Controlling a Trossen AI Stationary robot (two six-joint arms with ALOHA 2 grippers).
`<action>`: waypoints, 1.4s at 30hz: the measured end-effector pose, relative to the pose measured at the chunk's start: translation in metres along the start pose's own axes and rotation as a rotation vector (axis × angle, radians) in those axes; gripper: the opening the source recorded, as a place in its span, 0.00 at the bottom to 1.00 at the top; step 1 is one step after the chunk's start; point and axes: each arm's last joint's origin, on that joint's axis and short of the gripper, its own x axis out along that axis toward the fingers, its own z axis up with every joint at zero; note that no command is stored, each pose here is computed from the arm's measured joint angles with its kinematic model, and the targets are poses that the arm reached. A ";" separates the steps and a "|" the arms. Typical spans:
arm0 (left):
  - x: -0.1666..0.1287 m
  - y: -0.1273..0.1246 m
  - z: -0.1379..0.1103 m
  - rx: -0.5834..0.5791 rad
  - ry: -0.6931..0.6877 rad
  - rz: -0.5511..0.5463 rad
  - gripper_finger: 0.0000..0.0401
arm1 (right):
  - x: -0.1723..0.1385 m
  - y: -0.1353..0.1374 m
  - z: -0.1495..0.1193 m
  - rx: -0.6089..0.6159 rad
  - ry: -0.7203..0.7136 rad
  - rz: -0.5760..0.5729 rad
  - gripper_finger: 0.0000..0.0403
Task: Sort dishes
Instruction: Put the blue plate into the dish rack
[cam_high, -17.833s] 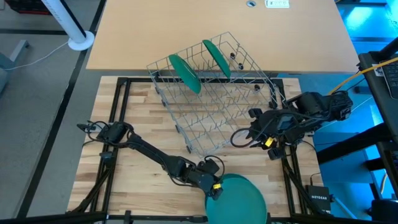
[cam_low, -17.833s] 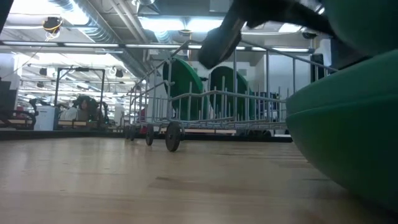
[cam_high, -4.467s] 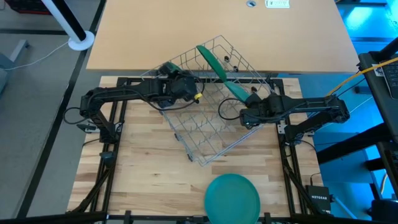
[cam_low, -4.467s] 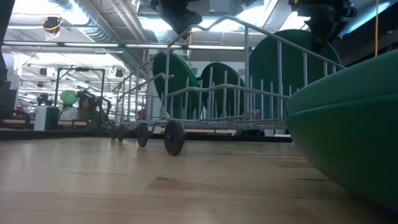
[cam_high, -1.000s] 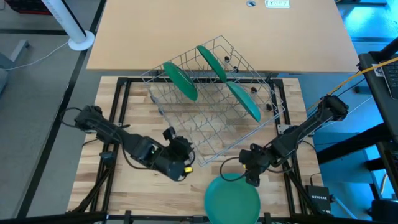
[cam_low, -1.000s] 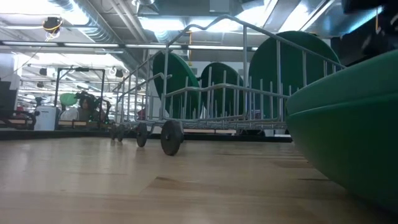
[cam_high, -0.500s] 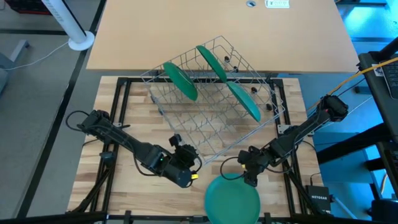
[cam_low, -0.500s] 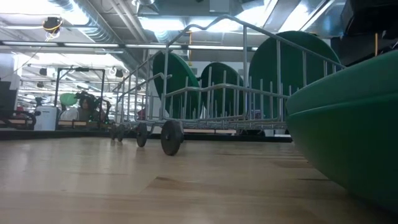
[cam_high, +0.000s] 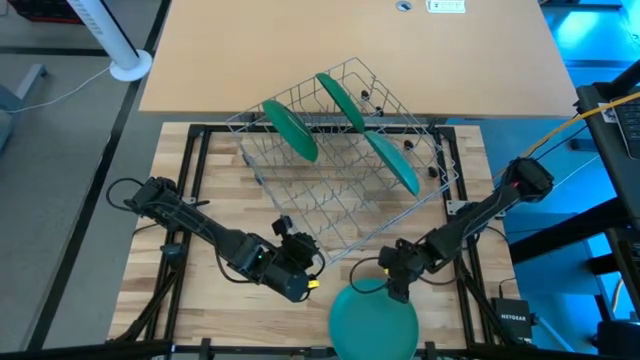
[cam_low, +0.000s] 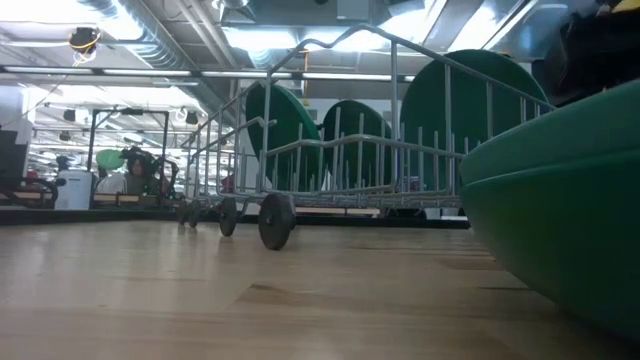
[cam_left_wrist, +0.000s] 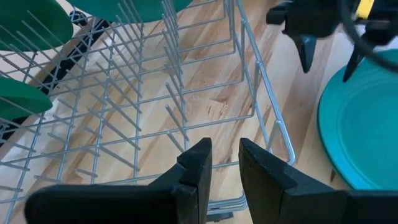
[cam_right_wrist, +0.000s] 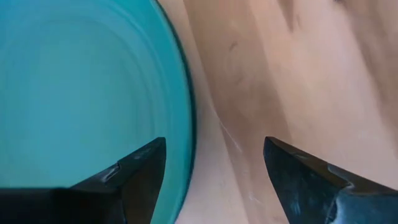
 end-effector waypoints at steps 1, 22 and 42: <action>0.000 0.000 0.000 0.000 0.000 0.000 0.18 | 0.004 0.000 0.000 -0.001 0.013 0.005 0.68; 0.000 0.000 0.000 0.000 0.000 0.001 0.18 | 0.012 0.005 0.001 -0.011 0.038 0.053 0.45; 0.001 0.001 0.000 -0.002 0.000 0.002 0.18 | 0.000 0.018 0.011 -0.012 0.031 0.052 0.06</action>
